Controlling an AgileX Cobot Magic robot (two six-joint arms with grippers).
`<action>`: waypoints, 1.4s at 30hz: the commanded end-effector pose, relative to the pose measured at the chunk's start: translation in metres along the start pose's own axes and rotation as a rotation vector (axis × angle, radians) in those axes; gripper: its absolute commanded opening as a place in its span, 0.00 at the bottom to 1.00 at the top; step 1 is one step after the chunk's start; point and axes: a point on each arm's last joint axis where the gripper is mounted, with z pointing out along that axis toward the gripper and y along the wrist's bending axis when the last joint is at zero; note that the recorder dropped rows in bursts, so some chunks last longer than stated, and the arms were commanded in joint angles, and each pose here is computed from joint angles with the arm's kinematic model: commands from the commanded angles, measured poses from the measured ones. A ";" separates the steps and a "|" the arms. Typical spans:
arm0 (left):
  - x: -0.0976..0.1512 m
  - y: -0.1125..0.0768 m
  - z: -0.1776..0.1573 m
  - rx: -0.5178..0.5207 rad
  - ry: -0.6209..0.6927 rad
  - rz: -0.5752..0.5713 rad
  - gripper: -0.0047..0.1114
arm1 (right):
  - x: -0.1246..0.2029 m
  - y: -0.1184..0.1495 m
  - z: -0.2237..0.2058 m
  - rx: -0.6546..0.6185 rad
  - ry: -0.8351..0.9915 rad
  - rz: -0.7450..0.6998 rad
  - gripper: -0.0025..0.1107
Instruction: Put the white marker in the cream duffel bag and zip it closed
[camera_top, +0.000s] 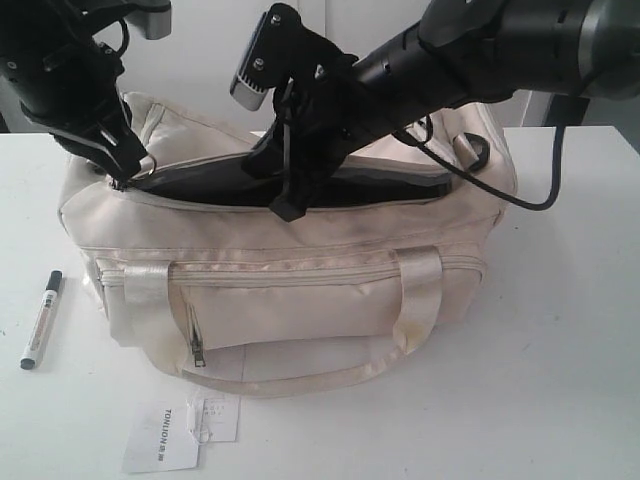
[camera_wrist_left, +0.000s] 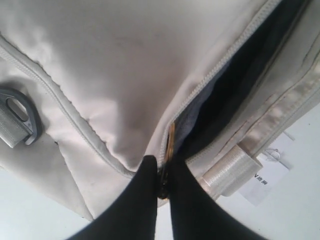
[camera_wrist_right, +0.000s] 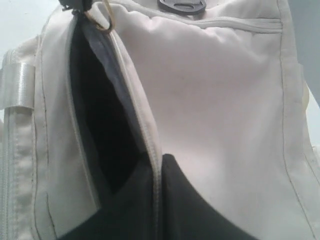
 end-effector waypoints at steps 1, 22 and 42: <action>0.013 0.009 -0.006 -0.076 0.083 0.004 0.04 | 0.003 -0.008 -0.012 0.046 0.038 -0.055 0.02; 0.014 0.026 0.001 -0.103 0.071 -0.037 0.04 | 0.005 -0.008 -0.012 0.042 0.061 -0.080 0.02; 0.015 0.025 0.002 -0.089 0.081 -0.038 0.04 | 0.009 0.000 -0.012 -0.037 0.102 -0.087 0.18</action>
